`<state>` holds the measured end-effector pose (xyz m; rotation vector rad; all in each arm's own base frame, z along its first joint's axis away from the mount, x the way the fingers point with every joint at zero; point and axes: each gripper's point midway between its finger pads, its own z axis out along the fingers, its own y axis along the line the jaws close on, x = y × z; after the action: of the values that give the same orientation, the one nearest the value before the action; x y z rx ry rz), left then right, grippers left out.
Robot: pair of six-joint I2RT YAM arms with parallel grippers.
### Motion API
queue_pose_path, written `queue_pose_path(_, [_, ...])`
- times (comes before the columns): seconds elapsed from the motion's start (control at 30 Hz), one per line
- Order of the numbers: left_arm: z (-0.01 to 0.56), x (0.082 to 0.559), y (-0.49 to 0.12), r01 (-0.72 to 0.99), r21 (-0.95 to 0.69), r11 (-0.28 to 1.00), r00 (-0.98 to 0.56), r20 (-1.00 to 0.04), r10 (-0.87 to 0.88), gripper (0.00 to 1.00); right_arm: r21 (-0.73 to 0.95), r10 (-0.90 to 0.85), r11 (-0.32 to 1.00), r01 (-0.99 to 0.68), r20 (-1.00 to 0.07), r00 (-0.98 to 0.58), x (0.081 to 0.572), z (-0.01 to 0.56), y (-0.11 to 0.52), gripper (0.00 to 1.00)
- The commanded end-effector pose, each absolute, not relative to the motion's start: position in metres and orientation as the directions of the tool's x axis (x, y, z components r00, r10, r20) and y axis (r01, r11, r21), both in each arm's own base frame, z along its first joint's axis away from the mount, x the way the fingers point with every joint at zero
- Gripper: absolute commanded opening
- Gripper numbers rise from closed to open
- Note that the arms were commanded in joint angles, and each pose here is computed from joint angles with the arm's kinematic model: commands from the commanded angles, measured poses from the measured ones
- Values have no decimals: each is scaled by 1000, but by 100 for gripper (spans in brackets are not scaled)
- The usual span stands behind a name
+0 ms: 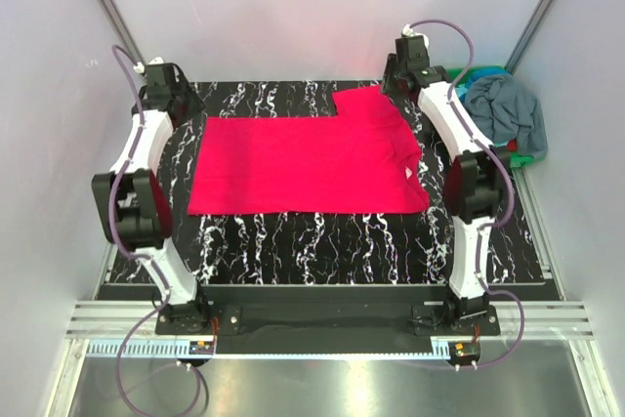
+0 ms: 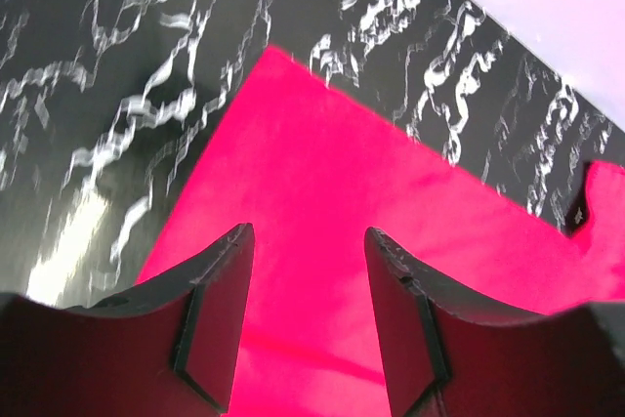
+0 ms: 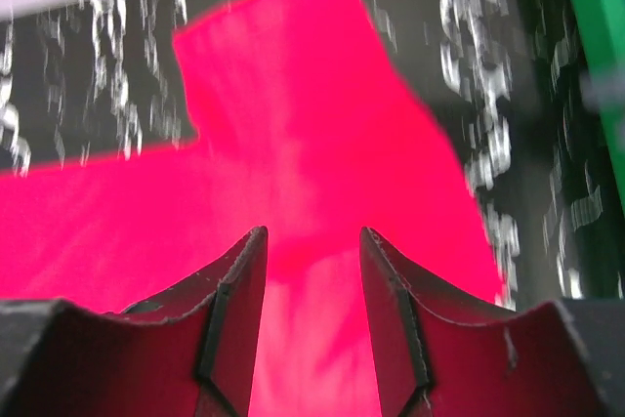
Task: Fold and stack the t-shirts
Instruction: Fold the tshirt
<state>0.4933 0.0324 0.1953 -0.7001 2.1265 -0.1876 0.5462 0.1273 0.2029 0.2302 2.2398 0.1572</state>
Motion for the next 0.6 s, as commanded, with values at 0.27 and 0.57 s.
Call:
queue_pose_path(0.27, [114,569,63,-344,-397,851,-583,-620,-525,51,182,219,976,121,-801,-557,663,135,114,52])
queue_pose_path(0.57, [74,582,65,-360,-392,847,-623,-575,-531,49,404,429,901,159,-770,-473,706,103,91,56])
